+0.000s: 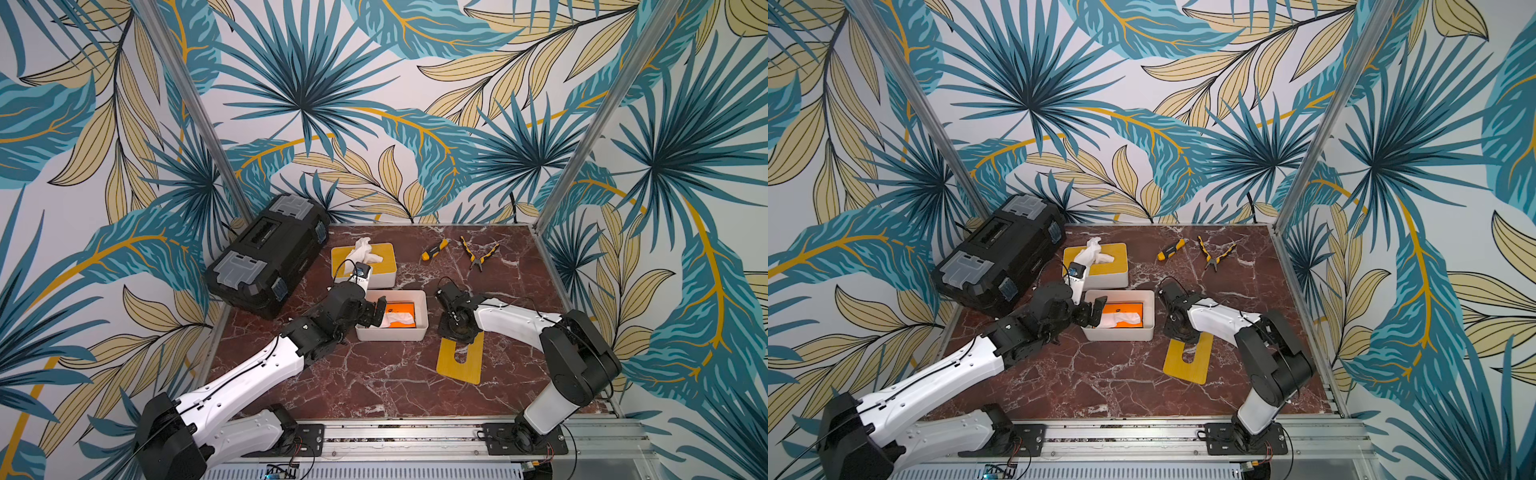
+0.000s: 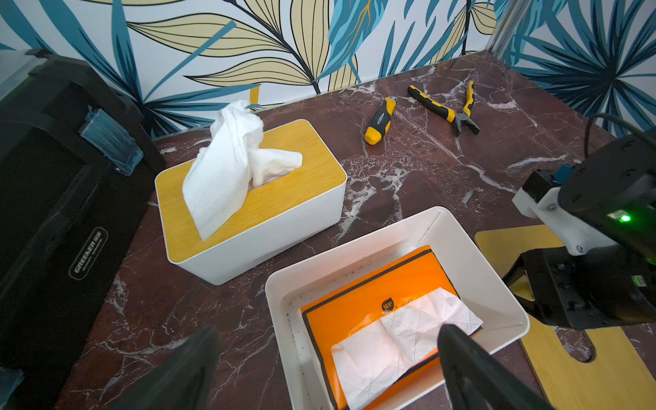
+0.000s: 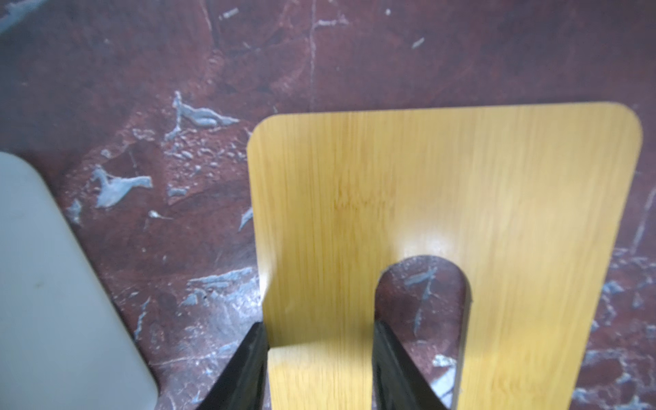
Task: Put the tissue paper into the tissue box
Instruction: Adjust the box lid at the center of the board.
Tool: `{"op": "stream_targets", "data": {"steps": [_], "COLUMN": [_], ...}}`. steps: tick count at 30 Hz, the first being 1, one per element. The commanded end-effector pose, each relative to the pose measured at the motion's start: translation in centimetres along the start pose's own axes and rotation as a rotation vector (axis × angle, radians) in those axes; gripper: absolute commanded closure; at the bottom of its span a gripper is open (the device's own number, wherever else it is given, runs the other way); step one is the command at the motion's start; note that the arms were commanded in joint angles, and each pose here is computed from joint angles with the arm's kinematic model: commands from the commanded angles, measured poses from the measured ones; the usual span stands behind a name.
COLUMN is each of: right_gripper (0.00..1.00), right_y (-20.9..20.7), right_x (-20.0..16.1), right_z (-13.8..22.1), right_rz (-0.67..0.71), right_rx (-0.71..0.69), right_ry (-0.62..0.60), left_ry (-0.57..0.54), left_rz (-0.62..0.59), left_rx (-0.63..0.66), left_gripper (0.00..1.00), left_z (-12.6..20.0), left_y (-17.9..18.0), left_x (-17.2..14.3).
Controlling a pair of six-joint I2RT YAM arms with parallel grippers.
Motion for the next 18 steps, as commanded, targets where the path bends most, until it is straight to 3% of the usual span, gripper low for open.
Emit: {"op": "stream_targets", "data": {"steps": [1, 8, 18], "right_gripper": [0.71, 0.76, 0.55], "right_y": [-1.6, -1.8, -4.1], "right_x": [-1.0, -0.6, -1.2], "right_z": [-0.2, 2.8, 4.0], "right_rz": [0.019, 0.021, -0.018], "right_rx": [-0.065, 0.005, -0.083], "right_ry": [0.034, -0.034, -0.086], "left_ry": [0.010, 0.009, 0.015], "left_rz": [-0.003, 0.002, 0.002], "left_rx": [0.013, 0.000, -0.012], "left_gripper": [0.00, 0.00, 0.00], "left_z": [0.1, 0.1, 0.0], "left_y": [0.4, 0.3, 0.2], "left_x": [-0.6, -0.6, -0.7]}}
Point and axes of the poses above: each gripper's point midway between its finger pads, its own z axis back along the fingers, its own y axis along the line the jaws close on, x = y × z, the point moved 10 cm from there along z, back along the fingers, and after that the axes turned 1 degree about z, right-handed, at the moved point
